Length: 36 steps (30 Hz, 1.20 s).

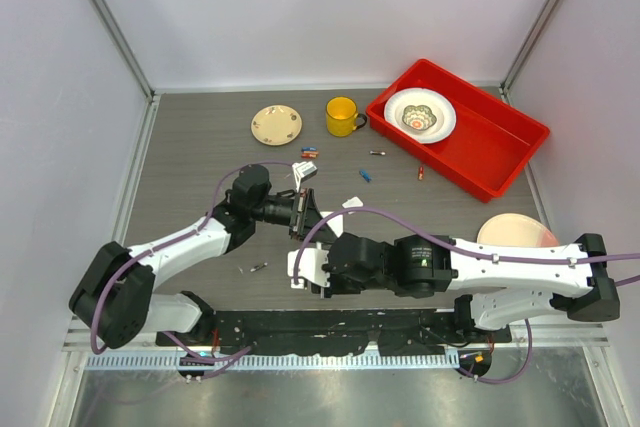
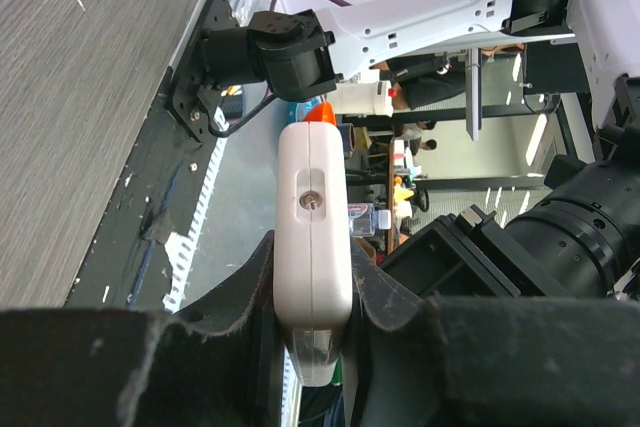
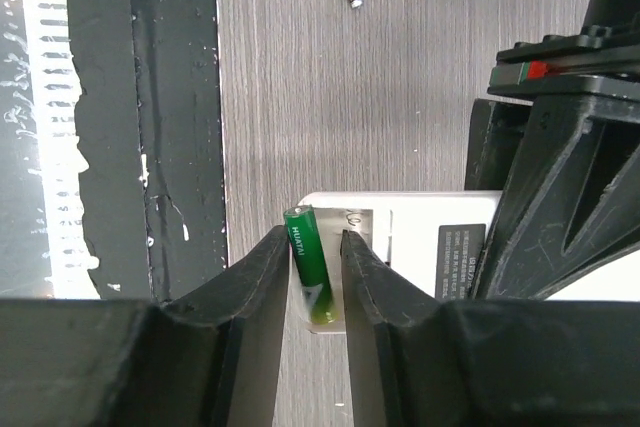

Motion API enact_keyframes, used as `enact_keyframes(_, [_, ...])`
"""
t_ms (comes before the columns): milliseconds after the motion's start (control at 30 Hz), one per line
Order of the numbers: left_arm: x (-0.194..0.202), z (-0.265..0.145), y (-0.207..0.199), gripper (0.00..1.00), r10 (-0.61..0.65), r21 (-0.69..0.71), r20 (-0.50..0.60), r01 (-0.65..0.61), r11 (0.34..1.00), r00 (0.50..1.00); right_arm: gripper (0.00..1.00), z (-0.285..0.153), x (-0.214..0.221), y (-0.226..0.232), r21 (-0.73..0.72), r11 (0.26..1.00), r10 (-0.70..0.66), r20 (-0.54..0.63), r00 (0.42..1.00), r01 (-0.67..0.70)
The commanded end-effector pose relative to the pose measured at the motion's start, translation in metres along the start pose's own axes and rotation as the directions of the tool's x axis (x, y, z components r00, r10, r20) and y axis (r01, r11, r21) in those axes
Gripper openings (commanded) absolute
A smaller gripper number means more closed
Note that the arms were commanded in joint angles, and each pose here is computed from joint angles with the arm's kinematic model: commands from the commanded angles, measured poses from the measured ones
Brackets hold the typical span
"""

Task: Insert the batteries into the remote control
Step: Load the battery into the remote control.

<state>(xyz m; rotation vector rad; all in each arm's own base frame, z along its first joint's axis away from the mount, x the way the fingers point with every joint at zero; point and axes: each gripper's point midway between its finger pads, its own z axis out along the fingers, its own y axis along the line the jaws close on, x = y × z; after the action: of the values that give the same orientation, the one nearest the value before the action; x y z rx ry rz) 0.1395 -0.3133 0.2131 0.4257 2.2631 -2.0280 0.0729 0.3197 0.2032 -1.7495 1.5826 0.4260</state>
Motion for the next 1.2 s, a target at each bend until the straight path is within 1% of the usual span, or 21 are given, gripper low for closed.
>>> enact_keyframes(0, [0.001, -0.005, -0.026, 0.00, 0.073, 0.064, -0.013, -0.072, 0.995, 0.997, 0.34, -0.007, -0.005, -0.006, 0.036, 0.999, 0.033, 0.011, 0.999, -0.033])
enact_keyframes(167, [0.002, -0.004, -0.025, 0.00, 0.072, 0.063, -0.015, -0.071, 0.995, 0.997, 0.36, -0.009, -0.008, -0.009, 0.051, 0.998, 0.038, 0.021, 0.999, -0.039])
enact_keyframes(600, [0.003, -0.002, -0.022, 0.00, 0.066, 0.057, -0.020, -0.065, 0.996, 0.998, 0.35, -0.018, -0.024, -0.019, 0.088, 0.994, 0.052, 0.090, 0.995, -0.060])
enact_keyframes(733, [0.004, -0.001, -0.021, 0.00, 0.065, 0.056, -0.022, -0.064, 0.996, 0.998, 0.31, -0.024, -0.033, -0.024, 0.106, 0.992, 0.053, 0.130, 0.990, -0.067])
enact_keyframes(933, [0.005, 0.000, -0.022, 0.00, 0.070, 0.059, -0.027, -0.068, 0.996, 0.997, 0.26, -0.025, -0.038, -0.026, 0.112, 0.991, 0.054, 0.146, 0.988, -0.071])
enact_keyframes(1167, [0.008, 0.002, -0.024, 0.00, 0.079, 0.064, -0.038, -0.076, 0.995, 0.996, 0.27, -0.029, -0.053, -0.035, 0.130, 0.985, 0.080, 0.229, 0.970, -0.112])
